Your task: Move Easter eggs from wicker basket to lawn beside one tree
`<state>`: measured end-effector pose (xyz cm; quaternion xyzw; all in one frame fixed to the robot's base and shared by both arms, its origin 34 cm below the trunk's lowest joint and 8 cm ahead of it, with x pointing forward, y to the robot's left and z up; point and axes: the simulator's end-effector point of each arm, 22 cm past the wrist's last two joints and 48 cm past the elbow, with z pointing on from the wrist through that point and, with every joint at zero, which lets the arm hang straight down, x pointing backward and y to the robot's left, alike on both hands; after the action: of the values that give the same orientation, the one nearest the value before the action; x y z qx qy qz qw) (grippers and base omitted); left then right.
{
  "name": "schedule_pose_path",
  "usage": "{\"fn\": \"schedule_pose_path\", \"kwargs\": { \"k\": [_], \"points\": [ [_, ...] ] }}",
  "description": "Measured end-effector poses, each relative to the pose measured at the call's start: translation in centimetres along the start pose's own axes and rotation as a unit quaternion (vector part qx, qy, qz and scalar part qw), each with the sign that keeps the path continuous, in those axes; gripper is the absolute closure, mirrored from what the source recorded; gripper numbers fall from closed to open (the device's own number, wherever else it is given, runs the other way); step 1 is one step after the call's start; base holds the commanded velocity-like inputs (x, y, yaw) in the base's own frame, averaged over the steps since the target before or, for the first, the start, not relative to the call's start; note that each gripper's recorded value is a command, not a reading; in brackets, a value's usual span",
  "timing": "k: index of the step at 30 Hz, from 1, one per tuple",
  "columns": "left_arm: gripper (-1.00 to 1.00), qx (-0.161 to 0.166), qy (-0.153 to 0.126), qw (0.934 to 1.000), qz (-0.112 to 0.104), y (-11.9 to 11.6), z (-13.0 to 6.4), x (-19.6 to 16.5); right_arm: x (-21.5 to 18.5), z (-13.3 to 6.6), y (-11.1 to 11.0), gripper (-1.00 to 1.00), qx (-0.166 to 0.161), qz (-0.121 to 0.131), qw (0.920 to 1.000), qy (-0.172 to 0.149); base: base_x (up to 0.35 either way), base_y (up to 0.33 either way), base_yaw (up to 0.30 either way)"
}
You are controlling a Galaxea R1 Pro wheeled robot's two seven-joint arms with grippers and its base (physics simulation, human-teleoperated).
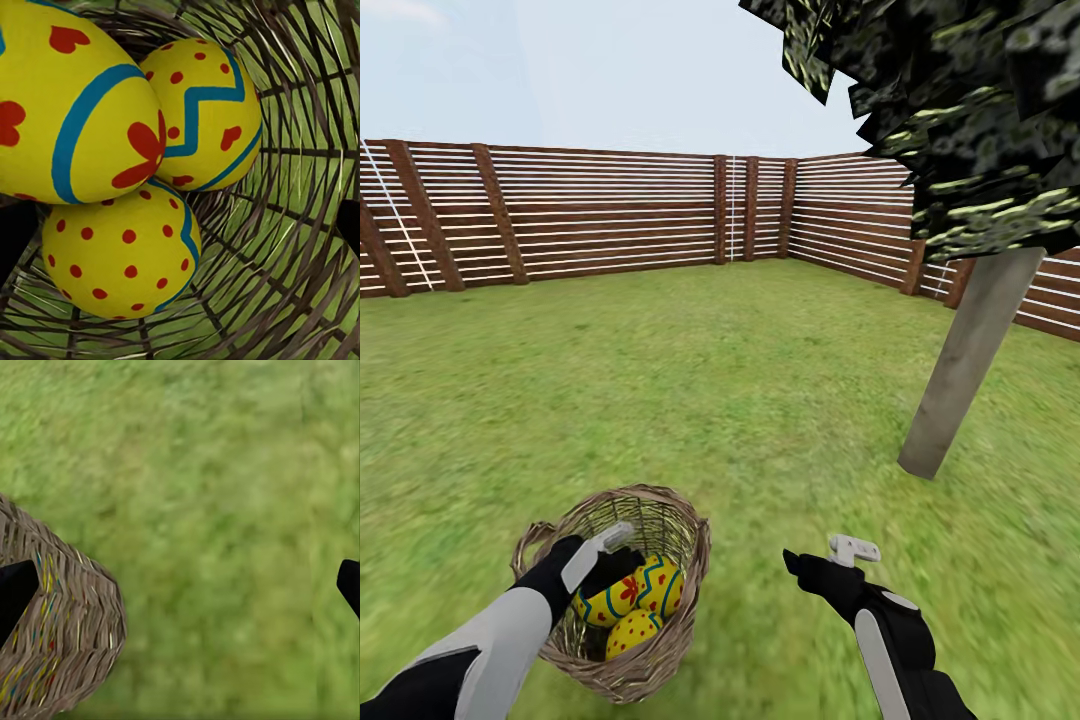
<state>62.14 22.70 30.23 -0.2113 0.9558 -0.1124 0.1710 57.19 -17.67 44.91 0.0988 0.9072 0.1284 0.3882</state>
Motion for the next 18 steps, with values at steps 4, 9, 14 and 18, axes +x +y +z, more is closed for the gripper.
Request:
{"fn": "schedule_pose_path", "kwargs": {
  "k": [4,9,14,18],
  "points": [
    [-1.0,-0.004,-0.002,1.0,-0.003,0.6,0.1,-0.2,0.2,0.1,-0.1,-1.0,0.001,0.0,1.0,0.002,0.0,0.0,0.0],
    [-1.0,-0.011,0.002,0.9999,-0.006,1.5,0.9,0.0,1.0,0.7,-0.4,-1.0,0.004,0.002,0.9999,0.012,0.0,0.0,0.0],
    [-1.0,-0.012,-0.01,0.9998,-0.009,1.6,0.9,-0.6,1.1,0.8,-0.4,-1.0,0.004,0.002,0.9999,0.013,0.0,0.0,0.0],
    [-1.0,-0.014,-0.02,0.9997,-0.01,1.7,0.8,-1.0,1.5,0.9,-0.5,-1.0,0.004,0.002,0.9998,0.017,0.0,0.0,0.0]
  ]
}}
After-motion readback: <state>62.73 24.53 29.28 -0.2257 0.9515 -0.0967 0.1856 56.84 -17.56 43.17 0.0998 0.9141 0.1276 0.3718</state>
